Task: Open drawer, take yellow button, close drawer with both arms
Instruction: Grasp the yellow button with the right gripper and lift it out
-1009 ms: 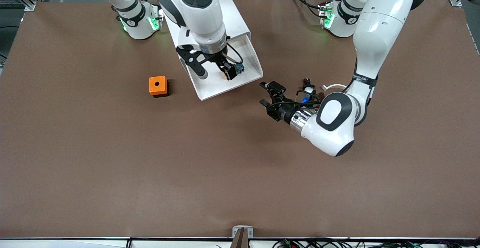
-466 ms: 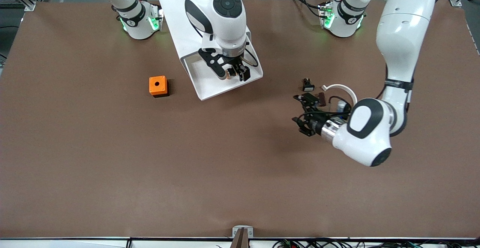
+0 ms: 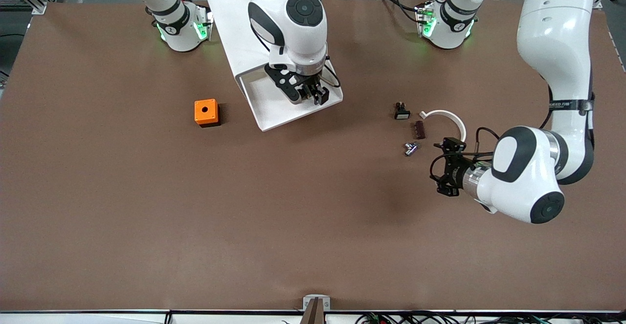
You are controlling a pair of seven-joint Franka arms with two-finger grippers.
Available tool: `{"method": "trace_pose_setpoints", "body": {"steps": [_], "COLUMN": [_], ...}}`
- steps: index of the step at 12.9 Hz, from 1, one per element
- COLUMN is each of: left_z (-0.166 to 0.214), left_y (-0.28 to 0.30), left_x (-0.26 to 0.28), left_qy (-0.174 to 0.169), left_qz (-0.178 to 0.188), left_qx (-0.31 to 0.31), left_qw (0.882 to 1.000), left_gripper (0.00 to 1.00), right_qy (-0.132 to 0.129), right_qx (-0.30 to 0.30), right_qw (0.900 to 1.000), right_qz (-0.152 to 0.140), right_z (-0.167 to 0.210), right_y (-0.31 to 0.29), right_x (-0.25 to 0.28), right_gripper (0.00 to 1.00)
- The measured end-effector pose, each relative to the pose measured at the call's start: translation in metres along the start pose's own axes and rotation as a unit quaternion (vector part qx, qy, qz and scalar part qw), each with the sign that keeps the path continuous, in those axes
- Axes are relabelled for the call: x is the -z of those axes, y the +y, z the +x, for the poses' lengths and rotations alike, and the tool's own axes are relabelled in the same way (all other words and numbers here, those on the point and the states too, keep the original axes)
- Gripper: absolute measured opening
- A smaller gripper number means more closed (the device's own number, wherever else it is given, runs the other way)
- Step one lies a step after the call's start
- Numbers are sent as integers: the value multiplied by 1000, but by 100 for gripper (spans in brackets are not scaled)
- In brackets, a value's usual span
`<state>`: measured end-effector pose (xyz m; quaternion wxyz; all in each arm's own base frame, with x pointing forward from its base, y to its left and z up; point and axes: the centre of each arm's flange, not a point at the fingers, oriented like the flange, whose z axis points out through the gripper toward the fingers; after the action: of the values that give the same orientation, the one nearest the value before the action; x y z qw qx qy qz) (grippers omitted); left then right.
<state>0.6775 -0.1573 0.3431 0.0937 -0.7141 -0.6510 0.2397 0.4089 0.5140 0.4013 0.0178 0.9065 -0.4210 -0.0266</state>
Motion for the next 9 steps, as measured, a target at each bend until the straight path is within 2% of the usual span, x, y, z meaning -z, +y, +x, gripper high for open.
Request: {"method": "trace_pose_setpoints", "body": {"steps": [2, 4, 6, 8, 9], "left_z": [-4, -7, -8, -6, -5], "left_y": [-14, -31, -43, -50, -54], "left_x": [29, 57, 75, 87, 93], "left_qy": [41, 69, 90, 111, 118], "left_qz": [-32, -50, -56, -55, -56], "left_qx": [-72, -156, -249, -319, -346], "left_qw": [996, 984, 963, 939, 929], "left_gripper": [100, 100, 100, 100, 100], "right_qy": [0, 0, 0, -8, -13], "right_qx": [3, 5, 24, 60, 90], "right_qw": [1000, 1000, 1000, 998, 996], "right_qz": [0, 2, 6, -1, -14], "right_z": [-3, -3, 8, 48, 79], "right_y": [0, 0, -4, -9, -9], "right_x": [0, 1, 6, 24, 39], "right_gripper": [45, 42, 42, 42, 42]}}
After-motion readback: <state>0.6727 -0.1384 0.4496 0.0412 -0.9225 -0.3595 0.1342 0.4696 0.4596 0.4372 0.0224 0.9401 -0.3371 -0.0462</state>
